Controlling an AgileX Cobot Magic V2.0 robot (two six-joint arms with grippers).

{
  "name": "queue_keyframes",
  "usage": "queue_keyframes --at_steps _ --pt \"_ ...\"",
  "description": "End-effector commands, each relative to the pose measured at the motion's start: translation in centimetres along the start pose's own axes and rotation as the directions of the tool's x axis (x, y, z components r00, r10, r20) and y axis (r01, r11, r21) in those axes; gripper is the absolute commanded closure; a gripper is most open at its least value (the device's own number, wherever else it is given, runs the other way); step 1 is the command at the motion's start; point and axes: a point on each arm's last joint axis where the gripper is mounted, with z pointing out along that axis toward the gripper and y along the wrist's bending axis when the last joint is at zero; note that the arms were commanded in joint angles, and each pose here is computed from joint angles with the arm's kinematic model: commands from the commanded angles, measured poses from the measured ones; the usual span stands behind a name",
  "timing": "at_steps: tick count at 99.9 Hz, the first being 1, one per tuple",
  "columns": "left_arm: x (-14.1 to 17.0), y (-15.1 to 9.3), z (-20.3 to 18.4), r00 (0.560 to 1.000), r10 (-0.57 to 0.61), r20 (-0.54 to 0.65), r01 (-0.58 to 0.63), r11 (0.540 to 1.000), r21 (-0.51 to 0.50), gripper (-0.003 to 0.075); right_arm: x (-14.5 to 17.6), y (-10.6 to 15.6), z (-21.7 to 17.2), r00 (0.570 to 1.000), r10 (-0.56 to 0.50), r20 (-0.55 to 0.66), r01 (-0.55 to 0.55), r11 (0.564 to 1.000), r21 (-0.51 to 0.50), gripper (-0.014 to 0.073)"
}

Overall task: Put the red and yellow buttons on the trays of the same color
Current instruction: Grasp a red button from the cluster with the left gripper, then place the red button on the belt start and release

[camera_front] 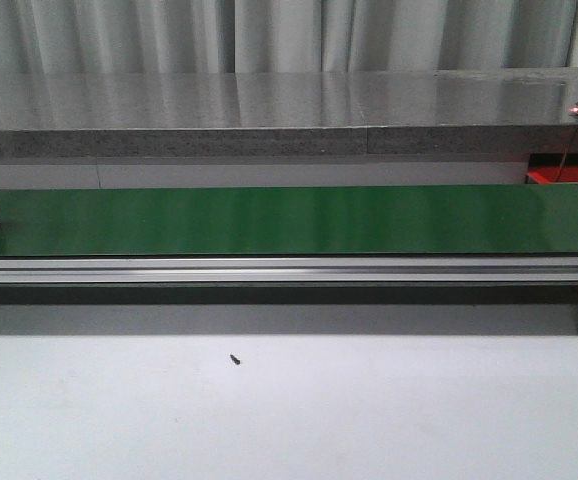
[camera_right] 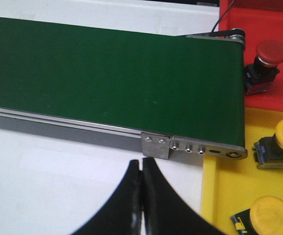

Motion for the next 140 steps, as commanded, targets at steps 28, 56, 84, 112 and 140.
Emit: queue_keyframes --at_steps 28,56,84,112,140 --pt "-1.5 -4.3 -11.2 0.960 0.126 0.248 -0.143 0.988 0.050 0.0575 -1.3 -0.1 -0.6 0.996 0.000 0.092 -0.001 1.000 0.013 0.0655" --pt "0.1 -6.8 -11.0 0.964 0.197 0.178 -0.214 0.973 0.081 0.0575 -1.3 -0.1 -0.6 0.996 0.000 0.092 -0.001 1.000 0.013 0.0655" --pt "0.6 -7.1 -10.8 0.966 0.222 0.132 -0.234 0.968 0.089 0.0564 -1.4 -0.1 -0.6 0.996 0.000 0.092 -0.001 1.000 0.014 0.0655" --pt "0.6 -7.1 -10.6 0.961 0.244 0.130 -0.256 0.963 0.089 0.0321 -1.3 -0.1 -0.6 0.996 0.000 0.091 -0.001 1.000 0.013 0.0655" --pt "0.6 -7.4 -10.7 0.962 0.239 0.136 -0.254 0.961 0.112 0.0141 -1.3 -0.1 -0.6 0.996 0.000 0.091 -0.001 1.000 0.013 0.0655"
